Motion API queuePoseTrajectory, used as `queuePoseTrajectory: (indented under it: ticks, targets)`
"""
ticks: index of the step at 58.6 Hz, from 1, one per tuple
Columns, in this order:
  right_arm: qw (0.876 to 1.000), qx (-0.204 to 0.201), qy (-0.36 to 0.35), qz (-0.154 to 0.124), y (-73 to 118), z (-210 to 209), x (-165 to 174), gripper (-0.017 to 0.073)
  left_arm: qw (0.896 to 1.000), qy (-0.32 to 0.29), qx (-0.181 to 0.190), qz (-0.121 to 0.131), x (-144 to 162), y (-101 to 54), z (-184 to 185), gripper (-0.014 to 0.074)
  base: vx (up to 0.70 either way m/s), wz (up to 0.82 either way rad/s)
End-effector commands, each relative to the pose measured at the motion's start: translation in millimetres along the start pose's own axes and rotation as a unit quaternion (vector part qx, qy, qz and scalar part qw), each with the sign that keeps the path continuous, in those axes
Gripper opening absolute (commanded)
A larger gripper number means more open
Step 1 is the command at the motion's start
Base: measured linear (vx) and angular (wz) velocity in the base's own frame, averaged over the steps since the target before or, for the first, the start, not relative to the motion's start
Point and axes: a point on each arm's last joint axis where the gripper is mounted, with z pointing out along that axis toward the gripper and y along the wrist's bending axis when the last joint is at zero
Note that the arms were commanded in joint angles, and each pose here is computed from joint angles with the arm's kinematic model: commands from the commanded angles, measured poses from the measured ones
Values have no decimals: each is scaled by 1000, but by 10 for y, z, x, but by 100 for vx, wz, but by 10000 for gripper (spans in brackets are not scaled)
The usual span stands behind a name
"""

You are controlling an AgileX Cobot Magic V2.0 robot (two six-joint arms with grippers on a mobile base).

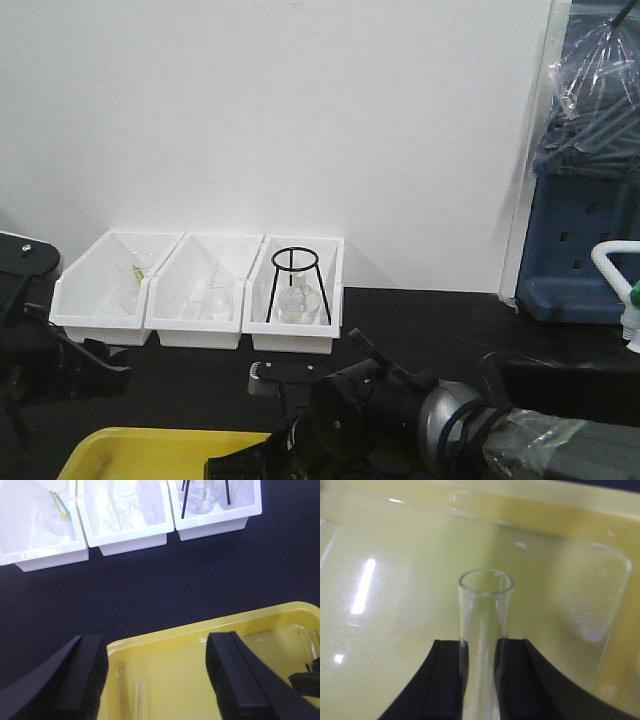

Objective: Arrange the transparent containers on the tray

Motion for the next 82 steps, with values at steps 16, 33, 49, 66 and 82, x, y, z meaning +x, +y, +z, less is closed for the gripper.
queuePoseTrajectory:
  ticks: [16,33,49,66,82]
  targets:
    - [999,-16,-29,0,49,-34,-116,64,998,-60,11,-2,-171,-22,-130,537,0,0]
    - [1000,-17,-21,9,41,30,-93,295,998,-61,11,-2,-172,-22,-130,537,0,0]
    - [999,-19,-30,4,52,-23,-115,566,998,-61,11,-2,-172,-22,-130,537,0,0]
    - [988,-25,-136,-66,150,-769,-323,578,998,-61,10,0,-171,-21,-130,537,0,0]
    - [940,-18,-305,-151,180,-2179,-358,394,997,-74,6,10,-194,-7,-206,493,0,0]
